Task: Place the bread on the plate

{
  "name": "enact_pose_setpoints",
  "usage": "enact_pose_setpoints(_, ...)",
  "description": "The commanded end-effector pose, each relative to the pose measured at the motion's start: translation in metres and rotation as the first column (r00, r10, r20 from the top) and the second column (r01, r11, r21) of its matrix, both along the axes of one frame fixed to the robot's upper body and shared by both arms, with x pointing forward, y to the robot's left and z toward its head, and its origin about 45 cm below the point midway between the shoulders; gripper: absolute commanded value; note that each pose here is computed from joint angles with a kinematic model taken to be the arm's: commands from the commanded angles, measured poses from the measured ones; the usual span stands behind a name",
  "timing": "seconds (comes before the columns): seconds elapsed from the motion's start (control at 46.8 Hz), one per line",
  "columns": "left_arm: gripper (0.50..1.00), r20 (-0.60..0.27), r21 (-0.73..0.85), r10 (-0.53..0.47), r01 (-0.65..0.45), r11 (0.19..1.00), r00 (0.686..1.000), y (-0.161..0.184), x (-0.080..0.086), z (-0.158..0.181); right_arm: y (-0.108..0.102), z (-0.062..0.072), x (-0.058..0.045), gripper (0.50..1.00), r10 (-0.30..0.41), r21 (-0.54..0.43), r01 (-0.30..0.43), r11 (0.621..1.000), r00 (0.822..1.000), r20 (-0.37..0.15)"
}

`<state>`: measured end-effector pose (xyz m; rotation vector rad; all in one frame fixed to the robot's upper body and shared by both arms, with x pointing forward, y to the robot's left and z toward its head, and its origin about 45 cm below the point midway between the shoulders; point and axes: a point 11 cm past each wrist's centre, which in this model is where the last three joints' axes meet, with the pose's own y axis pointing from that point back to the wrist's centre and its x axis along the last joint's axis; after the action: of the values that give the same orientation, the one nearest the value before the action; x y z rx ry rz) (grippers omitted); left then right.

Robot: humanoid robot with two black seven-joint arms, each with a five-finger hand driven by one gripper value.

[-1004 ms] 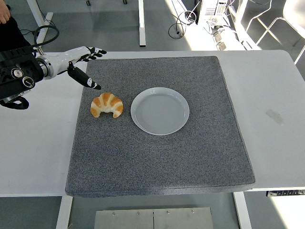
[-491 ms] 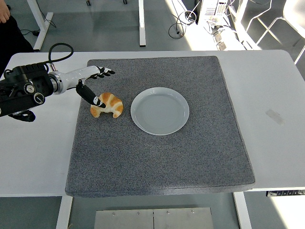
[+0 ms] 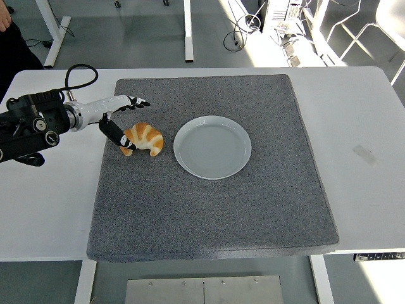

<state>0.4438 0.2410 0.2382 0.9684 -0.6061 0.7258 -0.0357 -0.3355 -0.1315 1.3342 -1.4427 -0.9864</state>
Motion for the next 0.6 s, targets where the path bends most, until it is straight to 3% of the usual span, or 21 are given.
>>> enact_pose_setpoints(0.0, 0.969, 0.004, 0.01, -0.002, 0.002, 1.0, 1.0, 0.0, 0.002, -0.002, 0.0, 0.0, 0.0, 1.0, 0.0, 0.001, 0.0, 1.0, 1.0, 0.001)
enact_pose_setpoints(0.427, 0.965, -0.002, 0.027, -0.019, 0.019, 0.999, 1.0, -0.015, 0.005, -0.018, 0.0, 0.0, 0.0, 1.0, 0.0, 0.001, 0.0, 1.0, 1.0, 0.001)
enact_pose_setpoints(0.577, 0.927, -0.002, 0.027, -0.027, 0.027, 0.999, 1.0, -0.018, 0.004, -0.019, 0.0, 0.0, 0.0, 1.0, 0.0, -0.001, 0.0, 1.0, 1.0, -0.001)
